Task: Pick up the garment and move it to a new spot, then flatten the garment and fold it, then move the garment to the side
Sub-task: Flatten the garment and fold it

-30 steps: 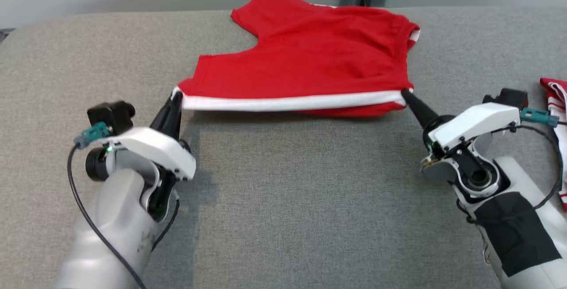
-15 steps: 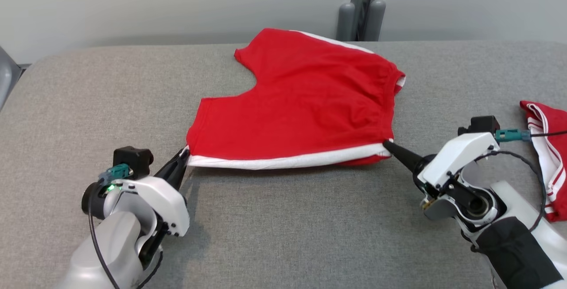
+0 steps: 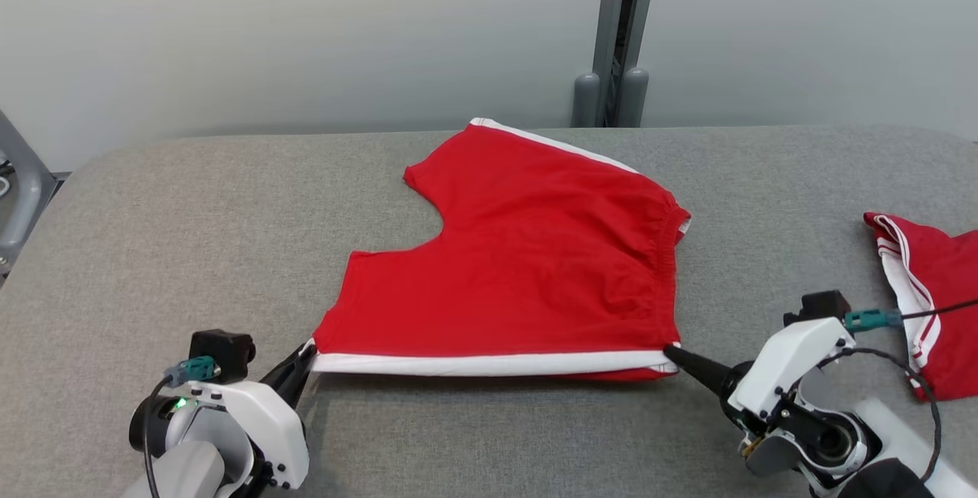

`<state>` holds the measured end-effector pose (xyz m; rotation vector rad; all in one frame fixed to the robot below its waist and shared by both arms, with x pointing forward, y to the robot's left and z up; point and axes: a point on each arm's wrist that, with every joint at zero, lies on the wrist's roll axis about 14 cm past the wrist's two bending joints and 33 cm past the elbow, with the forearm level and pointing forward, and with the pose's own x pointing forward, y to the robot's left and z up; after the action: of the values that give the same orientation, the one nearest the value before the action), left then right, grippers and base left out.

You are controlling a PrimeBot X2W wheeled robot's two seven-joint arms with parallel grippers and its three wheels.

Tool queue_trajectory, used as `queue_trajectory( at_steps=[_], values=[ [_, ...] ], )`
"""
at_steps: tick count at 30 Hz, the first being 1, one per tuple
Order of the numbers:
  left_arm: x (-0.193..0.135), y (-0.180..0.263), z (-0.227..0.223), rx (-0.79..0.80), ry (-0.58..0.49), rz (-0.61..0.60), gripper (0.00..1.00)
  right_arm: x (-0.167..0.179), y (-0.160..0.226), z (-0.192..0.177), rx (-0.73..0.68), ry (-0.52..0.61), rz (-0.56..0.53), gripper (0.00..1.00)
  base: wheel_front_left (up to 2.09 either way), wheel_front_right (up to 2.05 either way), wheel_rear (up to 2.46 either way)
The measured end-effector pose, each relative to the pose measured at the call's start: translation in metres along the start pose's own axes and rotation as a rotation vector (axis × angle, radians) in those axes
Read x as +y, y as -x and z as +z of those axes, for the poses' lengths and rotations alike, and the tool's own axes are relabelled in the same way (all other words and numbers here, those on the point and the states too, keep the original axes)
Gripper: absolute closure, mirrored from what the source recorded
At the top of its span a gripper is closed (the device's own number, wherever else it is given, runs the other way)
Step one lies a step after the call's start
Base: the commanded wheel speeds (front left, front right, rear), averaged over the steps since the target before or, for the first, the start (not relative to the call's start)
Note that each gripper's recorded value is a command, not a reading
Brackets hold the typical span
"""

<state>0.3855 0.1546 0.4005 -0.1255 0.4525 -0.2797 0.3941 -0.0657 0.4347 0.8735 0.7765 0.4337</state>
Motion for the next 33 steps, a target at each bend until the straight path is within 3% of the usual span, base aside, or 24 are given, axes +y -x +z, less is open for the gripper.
queue_trajectory(
  at_steps=[9,22,33],
  values=[
    [0.001,0.025,-0.016,0.030,-0.002,-0.013,1.00,-0.003,0.014,-0.037,0.068,-0.008,0.015,1.00,0.00,0.00,0.00],
    [-0.006,0.070,-0.041,0.096,0.022,-0.012,1.00,-0.019,0.044,-0.084,0.161,-0.109,0.027,1.00,0.00,0.00,0.00],
    [-0.011,0.092,-0.032,0.077,0.062,0.002,1.00,-0.023,0.060,-0.104,0.229,-0.140,0.036,1.00,0.00,0.00,0.00]
  ],
)
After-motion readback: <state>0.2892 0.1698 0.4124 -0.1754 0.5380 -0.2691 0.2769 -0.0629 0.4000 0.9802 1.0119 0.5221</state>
